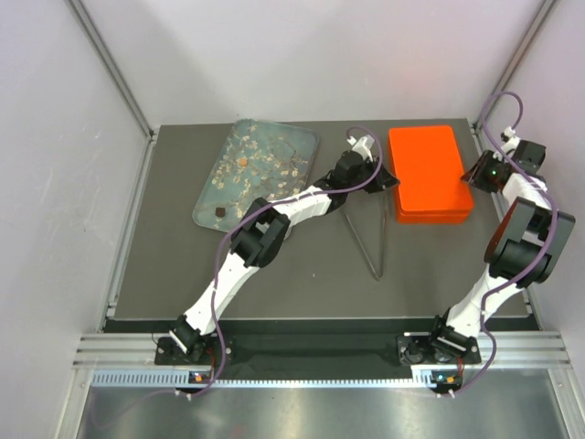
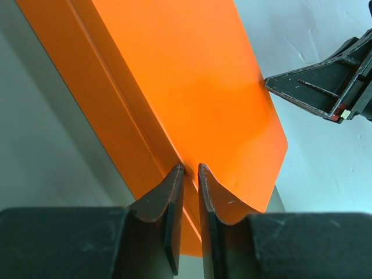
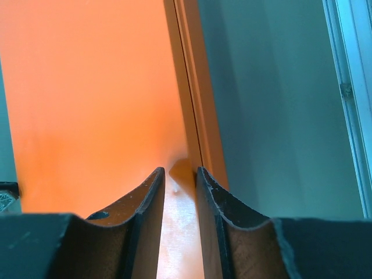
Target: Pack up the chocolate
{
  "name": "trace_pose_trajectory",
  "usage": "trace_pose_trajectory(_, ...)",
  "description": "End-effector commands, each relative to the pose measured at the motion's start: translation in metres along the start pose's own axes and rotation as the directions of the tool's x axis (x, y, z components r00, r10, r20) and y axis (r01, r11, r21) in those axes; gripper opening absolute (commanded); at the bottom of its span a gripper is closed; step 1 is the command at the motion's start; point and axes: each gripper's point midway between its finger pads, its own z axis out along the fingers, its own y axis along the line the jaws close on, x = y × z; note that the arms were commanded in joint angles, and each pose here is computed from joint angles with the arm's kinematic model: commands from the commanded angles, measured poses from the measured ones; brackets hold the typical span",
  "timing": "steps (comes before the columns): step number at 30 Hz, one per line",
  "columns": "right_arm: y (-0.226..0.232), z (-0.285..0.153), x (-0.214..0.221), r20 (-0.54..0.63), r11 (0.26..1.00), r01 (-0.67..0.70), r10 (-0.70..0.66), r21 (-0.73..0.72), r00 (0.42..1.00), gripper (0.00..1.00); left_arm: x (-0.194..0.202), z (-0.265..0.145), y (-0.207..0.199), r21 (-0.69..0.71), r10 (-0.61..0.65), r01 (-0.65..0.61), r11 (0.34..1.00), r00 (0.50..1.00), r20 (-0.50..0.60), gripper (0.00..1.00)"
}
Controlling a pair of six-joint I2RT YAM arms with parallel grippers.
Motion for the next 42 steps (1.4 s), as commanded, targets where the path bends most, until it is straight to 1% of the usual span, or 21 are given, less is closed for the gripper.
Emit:
trace_pose_trajectory(1,0.014,-0.001,-0.015,0.039,0.997,0.019,-0.016,-0.076,0.999,0.28,-0.032,-0.005,-0.061,0.143,0.05,-0.06,0.988,0.996,0.072,0.21)
trace_pose_trajectory(8,0.014,-0.01,-0.02,0.051,0.998,0.007,-0.004,-0.061,0.999,0.27,-0.033,-0.006,-0.068,0.164,0.053,-0.064,0.984,0.996,0.071,0.21)
trace_pose_trajectory(10,0.01,-0.011,-0.017,0.04,0.999,-0.017,0.019,-0.042,0.999,0.27,-0.031,-0.006,-0.068,0.165,0.054,-0.065,0.984,0.996,0.067,0.21)
trace_pose_trajectory(15,-0.01,-0.01,0.008,-0.007,0.996,-0.08,0.08,0.033,0.997,0.28,-0.022,-0.006,-0.059,0.145,0.048,-0.054,0.988,0.998,0.045,0.22)
trace_pose_trajectory(18,-0.021,-0.01,0.016,-0.015,0.992,-0.092,0.094,0.083,0.995,0.29,-0.014,-0.006,-0.051,0.13,0.041,-0.044,0.99,0.999,0.027,0.23)
trace_pose_trajectory(20,-0.027,-0.011,0.015,-0.009,0.989,-0.094,0.096,0.118,0.995,0.31,-0.012,-0.007,-0.047,0.119,0.039,-0.041,0.992,0.999,0.023,0.24)
trace_pose_trajectory(23,-0.027,-0.011,0.013,-0.004,0.988,-0.102,0.103,0.117,0.995,0.34,-0.01,-0.008,-0.046,0.113,0.043,-0.045,0.993,0.999,0.021,0.27)
trace_pose_trajectory(28,-0.032,-0.011,0.006,0.01,0.984,-0.102,0.101,0.144,0.995,0.34,-0.012,-0.007,-0.046,0.118,0.048,-0.051,0.992,0.998,0.028,0.29)
trace_pose_trajectory(31,-0.031,-0.013,-0.001,0.028,0.984,-0.104,0.101,0.142,0.994,0.4,-0.014,-0.006,-0.05,0.138,0.038,-0.043,0.989,0.999,0.036,0.28)
trace_pose_trajectory(32,-0.031,-0.014,-0.003,0.034,0.984,-0.105,0.101,0.143,0.994,0.44,-0.012,-0.004,-0.048,0.138,0.025,-0.029,0.99,0.999,0.03,0.27)
trace_pose_trajectory(34,-0.028,-0.015,-0.007,0.041,0.985,-0.106,0.101,0.134,0.994,0.48,-0.012,-0.003,-0.051,0.154,0.019,-0.023,0.988,0.999,0.027,0.26)
trace_pose_trajectory(35,-0.028,-0.016,-0.01,0.048,0.986,-0.105,0.099,0.131,0.994,0.52,-0.009,-0.001,-0.052,0.162,0.014,-0.018,0.987,1.0,0.023,0.26)
trace_pose_trajectory(38,-0.025,-0.012,-0.009,0.038,0.989,-0.108,0.104,0.105,0.994,0.59,-0.01,-0.001,-0.051,0.169,0.01,-0.015,0.986,1.0,0.028,0.26)
trace_pose_trajectory(42,-0.019,0.0,0.007,-0.012,0.991,-0.131,0.132,0.039,0.991,0.61,-0.01,0.0,-0.053,0.19,0.011,-0.017,0.982,0.999,0.032,0.26)
